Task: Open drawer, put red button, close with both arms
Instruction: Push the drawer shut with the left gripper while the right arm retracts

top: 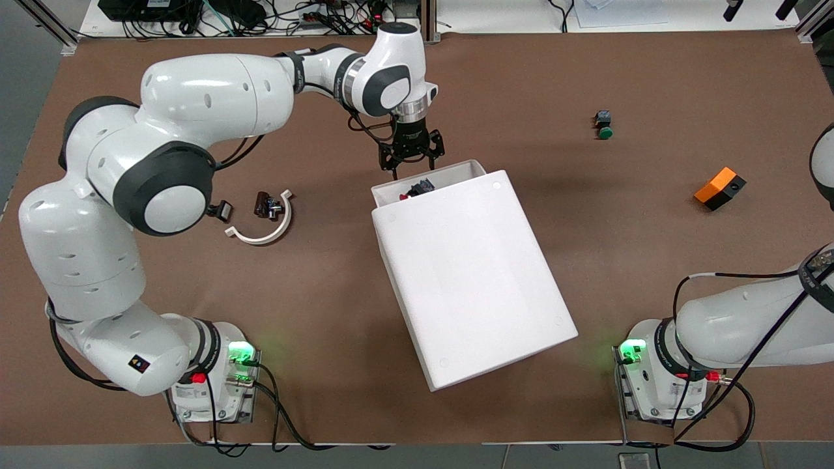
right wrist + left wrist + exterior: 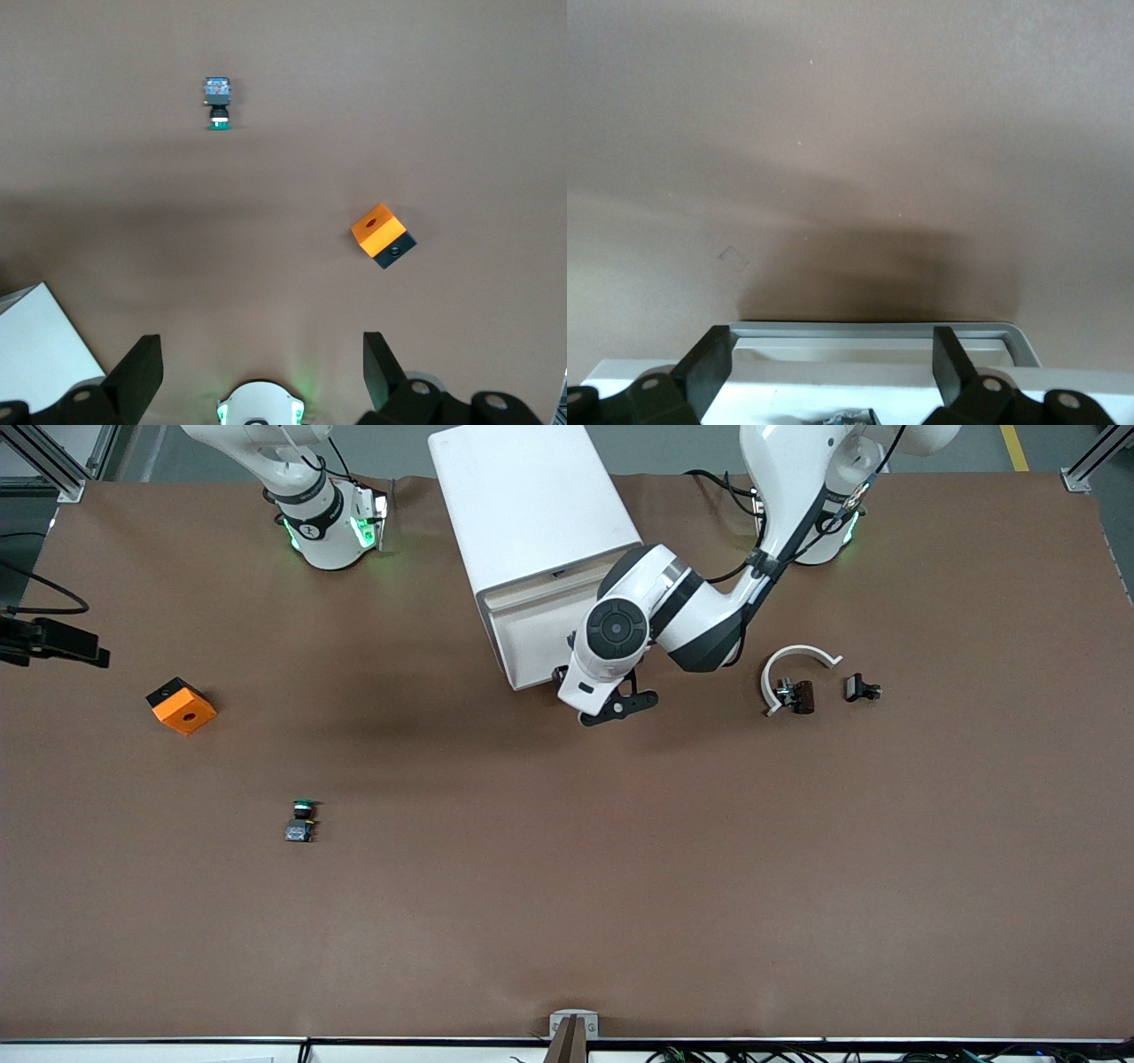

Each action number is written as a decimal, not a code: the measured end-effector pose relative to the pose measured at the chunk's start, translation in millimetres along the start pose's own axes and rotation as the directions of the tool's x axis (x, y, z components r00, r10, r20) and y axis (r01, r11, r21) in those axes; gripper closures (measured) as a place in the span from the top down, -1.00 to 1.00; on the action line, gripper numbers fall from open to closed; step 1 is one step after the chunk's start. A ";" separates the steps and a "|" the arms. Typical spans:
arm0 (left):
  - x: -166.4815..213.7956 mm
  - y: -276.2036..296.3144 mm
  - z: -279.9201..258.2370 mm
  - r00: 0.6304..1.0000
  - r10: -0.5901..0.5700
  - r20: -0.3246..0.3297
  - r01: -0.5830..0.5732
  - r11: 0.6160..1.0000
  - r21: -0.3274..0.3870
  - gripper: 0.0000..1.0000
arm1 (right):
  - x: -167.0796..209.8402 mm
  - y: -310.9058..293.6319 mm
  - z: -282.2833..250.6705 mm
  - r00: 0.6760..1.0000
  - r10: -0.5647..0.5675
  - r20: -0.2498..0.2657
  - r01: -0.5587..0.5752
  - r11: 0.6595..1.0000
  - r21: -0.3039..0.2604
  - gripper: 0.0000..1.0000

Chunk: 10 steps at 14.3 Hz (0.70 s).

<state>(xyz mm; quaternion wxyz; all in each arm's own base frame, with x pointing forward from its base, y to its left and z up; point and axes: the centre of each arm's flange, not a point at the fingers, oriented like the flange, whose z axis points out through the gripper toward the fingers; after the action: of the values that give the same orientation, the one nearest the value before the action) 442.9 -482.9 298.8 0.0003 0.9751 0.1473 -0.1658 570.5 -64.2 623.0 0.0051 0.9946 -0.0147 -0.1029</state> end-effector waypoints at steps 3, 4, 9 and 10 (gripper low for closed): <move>-16.3 4.2 8.0 1.000 -0.003 0.005 0.003 1.000 0.016 1.00 | -0.2 0.7 -3.9 1.000 0.002 -0.012 -0.002 1.000 -0.024 1.00; -22.3 6.1 9.9 1.000 0.000 0.008 0.000 1.000 0.019 1.00 | -1.2 0.6 -8.1 1.000 0.002 -0.021 -0.003 0.999 -0.034 1.00; -41.7 12.0 17.7 1.000 -0.008 0.021 0.007 1.000 0.030 1.00 | -6.2 4.4 -17.4 0.999 0.010 -0.037 -0.011 0.999 -0.038 1.00; -46.5 13.5 19.3 1.000 -0.009 0.024 0.008 0.999 0.032 1.00 | -7.6 5.5 -16.4 1.000 0.012 -0.025 -0.013 0.999 -0.037 1.00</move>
<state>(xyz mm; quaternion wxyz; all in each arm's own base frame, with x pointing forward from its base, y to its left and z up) 398.6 -510.1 294.9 -0.0142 0.9723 0.1488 -0.1798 566.3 -69.3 640.7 0.0242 0.9954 -0.0191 -0.0906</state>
